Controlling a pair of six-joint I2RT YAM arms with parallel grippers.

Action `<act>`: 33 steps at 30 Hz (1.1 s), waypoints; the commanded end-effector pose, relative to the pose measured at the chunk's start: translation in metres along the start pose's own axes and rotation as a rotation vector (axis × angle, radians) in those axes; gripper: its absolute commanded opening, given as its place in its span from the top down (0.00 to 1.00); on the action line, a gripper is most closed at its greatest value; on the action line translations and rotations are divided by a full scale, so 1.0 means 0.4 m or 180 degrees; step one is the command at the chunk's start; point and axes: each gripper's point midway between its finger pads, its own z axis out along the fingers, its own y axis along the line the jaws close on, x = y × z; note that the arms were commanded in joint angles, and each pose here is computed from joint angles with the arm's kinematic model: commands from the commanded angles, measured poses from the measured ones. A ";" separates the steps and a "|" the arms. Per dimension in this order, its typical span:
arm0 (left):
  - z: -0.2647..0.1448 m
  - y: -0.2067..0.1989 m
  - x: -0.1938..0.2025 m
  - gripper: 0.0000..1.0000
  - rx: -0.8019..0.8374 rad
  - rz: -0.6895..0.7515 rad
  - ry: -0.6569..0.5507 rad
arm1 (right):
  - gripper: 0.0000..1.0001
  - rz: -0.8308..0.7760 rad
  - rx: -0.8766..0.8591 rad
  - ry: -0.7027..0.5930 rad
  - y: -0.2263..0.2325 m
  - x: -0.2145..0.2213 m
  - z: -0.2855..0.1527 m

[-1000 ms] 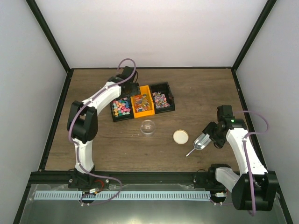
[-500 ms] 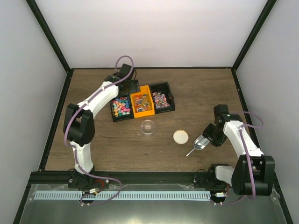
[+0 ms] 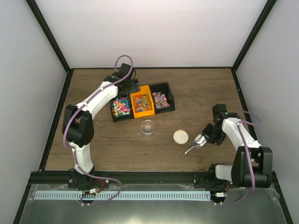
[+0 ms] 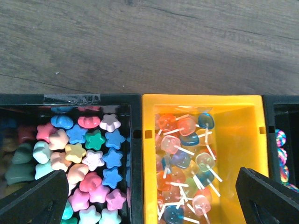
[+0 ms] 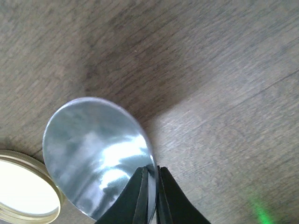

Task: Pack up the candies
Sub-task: Pick up the spatula from the center of the board.

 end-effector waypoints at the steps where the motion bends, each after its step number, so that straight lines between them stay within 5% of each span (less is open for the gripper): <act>1: -0.073 -0.030 -0.036 0.00 0.0225 0.0028 -0.0154 | 0.98 -0.0071 -0.0089 -0.0083 0.012 -0.015 -0.004; 11: -0.168 -0.116 -0.051 0.00 0.0714 0.0360 -0.0134 | 0.99 -0.0341 -0.0631 -0.0517 0.095 -0.063 -0.117; 20: -0.269 -0.313 0.028 0.00 0.1973 0.1094 0.0131 | 0.99 -0.1095 -0.1358 -0.0815 0.284 -0.123 -0.250; 33: -0.279 -0.420 0.162 0.08 0.2837 0.1630 0.0895 | 0.99 -0.2824 -0.2091 -0.0530 0.592 0.044 -0.342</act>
